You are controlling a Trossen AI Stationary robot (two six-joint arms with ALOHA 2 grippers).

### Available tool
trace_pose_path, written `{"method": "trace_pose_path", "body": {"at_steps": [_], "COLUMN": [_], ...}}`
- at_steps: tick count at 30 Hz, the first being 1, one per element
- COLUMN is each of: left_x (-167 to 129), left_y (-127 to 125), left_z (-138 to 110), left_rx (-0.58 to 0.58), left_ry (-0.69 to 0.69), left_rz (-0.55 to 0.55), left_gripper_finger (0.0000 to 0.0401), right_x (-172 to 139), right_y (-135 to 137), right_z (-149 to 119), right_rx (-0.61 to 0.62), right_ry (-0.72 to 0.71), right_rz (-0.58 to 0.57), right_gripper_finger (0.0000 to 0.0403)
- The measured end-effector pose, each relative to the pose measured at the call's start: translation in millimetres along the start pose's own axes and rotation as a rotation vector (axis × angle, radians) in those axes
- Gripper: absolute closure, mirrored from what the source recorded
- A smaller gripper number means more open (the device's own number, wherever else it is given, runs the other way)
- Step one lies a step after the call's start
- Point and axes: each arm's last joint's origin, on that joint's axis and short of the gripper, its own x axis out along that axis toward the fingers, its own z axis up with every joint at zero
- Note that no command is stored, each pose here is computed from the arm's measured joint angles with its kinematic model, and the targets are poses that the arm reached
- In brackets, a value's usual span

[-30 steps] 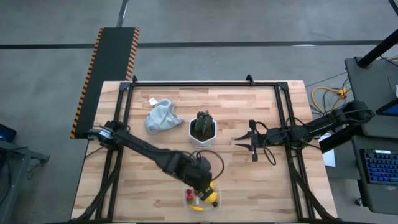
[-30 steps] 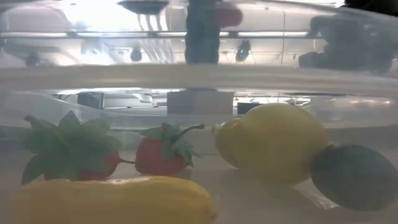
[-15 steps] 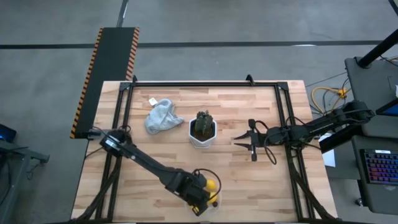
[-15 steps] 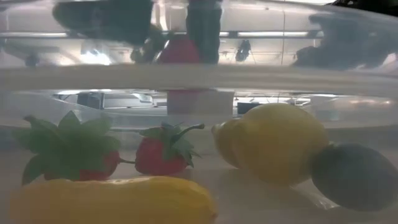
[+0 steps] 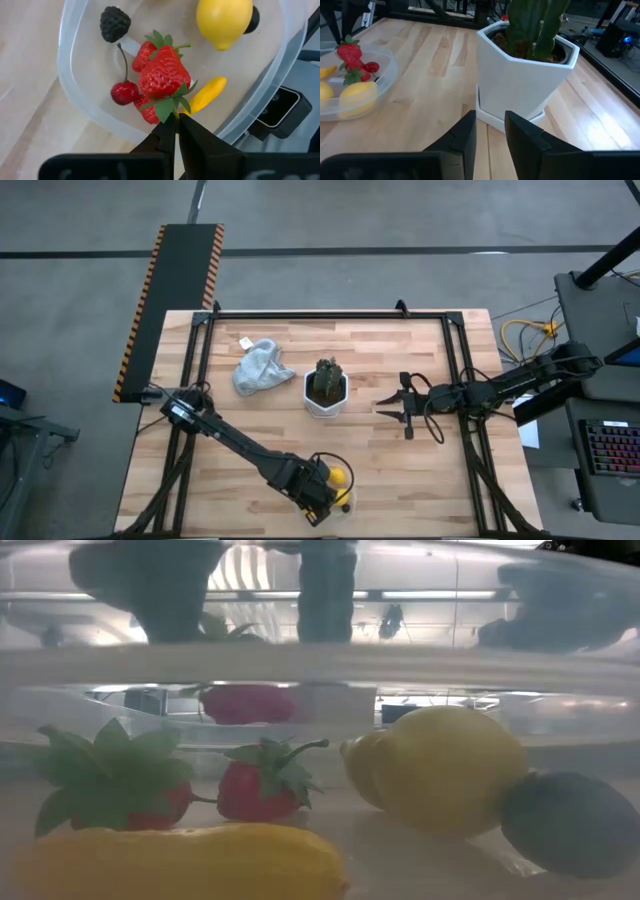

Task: Pick and placing Produce into tupperware
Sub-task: Put the red strawberry into the transparent bin, then return to Home Position

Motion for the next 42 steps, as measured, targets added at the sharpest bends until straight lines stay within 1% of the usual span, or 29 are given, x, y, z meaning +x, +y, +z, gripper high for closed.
{"method": "trace_pose_path", "body": {"at_steps": [5,7,12,16,18,20,22,24,27,30,33,36,38,40,42], "left_x": [0.0,0.0,-1.0,-3.3,-6.2,-9.7,-14.9,-23.2,-38.6,-58.4,-87.4,-124.1,-149.3,-176.5,-200.9], "left_y": [0.3,0.5,0.2,1.8,-0.1,-3.4,-9.0,-17.1,-29.7,-34.7,-30.6,-23.2,-17.0,-9.0,0.5], "left_z": [1.2,2.1,2.6,6.1,9.5,13.4,18.4,24.4,31.5,36.4,40.1,39.9,36.5,31.7,26.0], "left_rx": [0.000,0.010,0.057,0.080,0.150,0.238,0.347,0.479,0.684,0.837,0.900,0.930,0.956,0.978,0.992], "left_ry": [-0.020,-0.023,-0.028,-0.070,-0.131,-0.235,-0.361,-0.523,-0.751,-0.882,-0.950,-1.023,-1.078,-1.135,-1.183], "left_rz": [0.006,0.005,0.000,0.016,0.007,0.011,0.011,0.016,0.055,0.102,0.125,0.132,0.151,0.168,0.189], "left_gripper_finger": [0.0400,0.0392,0.0340,0.0295,0.0283,0.0280,0.0279,0.0279,0.0279,0.0279,0.0279,0.0279,0.0283,0.0296,0.0317], "right_x": [0.0,0.0,-0.1,-0.1,-0.1,-0.2,-0.6,-2.1,-7.9,-18.4,-34.7,-55.9,-71.7,-86.2,-99.1], "right_y": [0.1,0.1,0.2,0.2,0.1,0.4,2.2,5.4,12.2,20.0,26.8,33.1,37.3,41.8,46.4], "right_z": [-0.1,-0.1,-0.2,-0.2,0.4,2.7,7.2,15.8,32.1,50.8,72.4,95.2,113.0,125.5,137.3], "right_rx": [-0.009,-0.019,-0.019,-0.019,-0.017,-0.008,0.004,0.005,0.007,-0.017,-0.060,-0.118,-0.143,-0.195,-0.248], "right_ry": [0.000,0.000,0.000,0.000,-0.007,-0.030,-0.051,-0.085,-0.142,-0.170,-0.156,-0.131,-0.145,-0.154,-0.178], "right_rz": [0.002,0.004,0.004,0.004,0.004,0.004,0.014,0.033,0.075,0.115,0.090,0.043,0.028,0.064,0.134], "right_gripper_finger": [0.0307,0.0307,0.0300,0.0296,0.0296,0.0297,0.0299,0.0301,0.0305,0.0309,0.0313,0.0316,0.0318,0.0320,0.0322]}}
